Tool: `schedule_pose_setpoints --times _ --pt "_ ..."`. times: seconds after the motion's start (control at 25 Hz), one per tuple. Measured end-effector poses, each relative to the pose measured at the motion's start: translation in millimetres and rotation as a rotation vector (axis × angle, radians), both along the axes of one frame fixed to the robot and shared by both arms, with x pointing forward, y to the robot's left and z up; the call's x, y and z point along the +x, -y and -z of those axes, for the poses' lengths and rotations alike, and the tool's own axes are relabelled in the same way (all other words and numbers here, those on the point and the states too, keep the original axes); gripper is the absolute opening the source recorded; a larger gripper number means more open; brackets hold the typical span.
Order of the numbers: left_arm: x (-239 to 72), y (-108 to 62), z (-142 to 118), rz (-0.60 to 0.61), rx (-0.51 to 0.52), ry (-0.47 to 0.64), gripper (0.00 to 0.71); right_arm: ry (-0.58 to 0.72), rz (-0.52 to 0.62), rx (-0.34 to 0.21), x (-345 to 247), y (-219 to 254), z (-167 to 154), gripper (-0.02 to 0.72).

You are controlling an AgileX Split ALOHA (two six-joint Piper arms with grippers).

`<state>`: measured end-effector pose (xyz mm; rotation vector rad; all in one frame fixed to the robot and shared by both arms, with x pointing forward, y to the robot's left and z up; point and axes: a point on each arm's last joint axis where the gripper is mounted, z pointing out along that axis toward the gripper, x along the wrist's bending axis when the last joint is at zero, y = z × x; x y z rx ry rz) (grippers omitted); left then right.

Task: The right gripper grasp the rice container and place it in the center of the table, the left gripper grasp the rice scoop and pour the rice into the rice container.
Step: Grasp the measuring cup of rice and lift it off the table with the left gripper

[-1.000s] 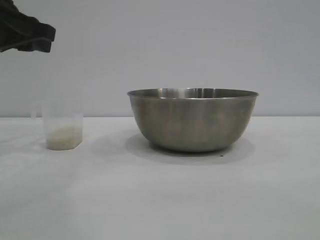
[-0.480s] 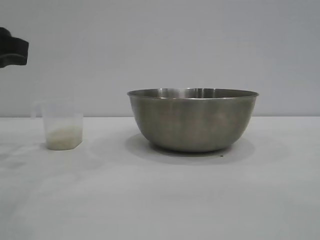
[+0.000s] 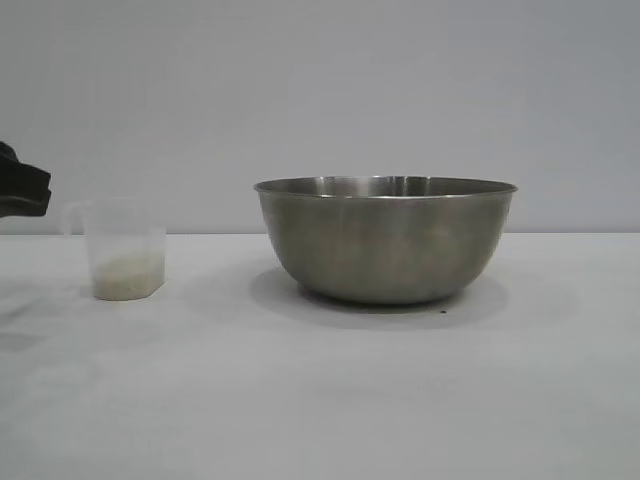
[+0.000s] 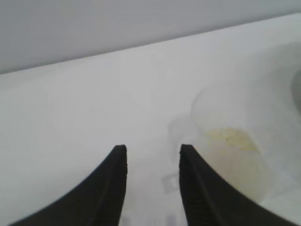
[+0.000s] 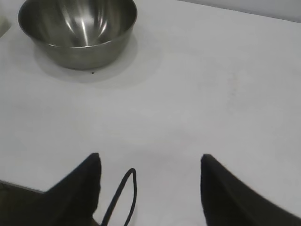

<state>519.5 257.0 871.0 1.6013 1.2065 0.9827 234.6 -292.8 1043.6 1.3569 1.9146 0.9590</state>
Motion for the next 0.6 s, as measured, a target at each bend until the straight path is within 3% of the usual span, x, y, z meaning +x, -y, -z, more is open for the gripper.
schedule_pose_setpoints --times 0.48,0.52,0.6 --pt "9.9 6.3 22.5 0.058 0.012 -0.046 0.274 0.000 0.001 0.002 0.0 0.0 0.0 0.449" --pt "11.1 6.5 22.4 0.059 0.012 -0.043 0.233 0.000 0.001 0.002 0.0 0.0 0.0 0.449" --pt "13.1 6.9 23.3 0.060 0.012 -0.041 0.233 -0.001 0.002 0.003 0.0 0.0 0.0 0.449"
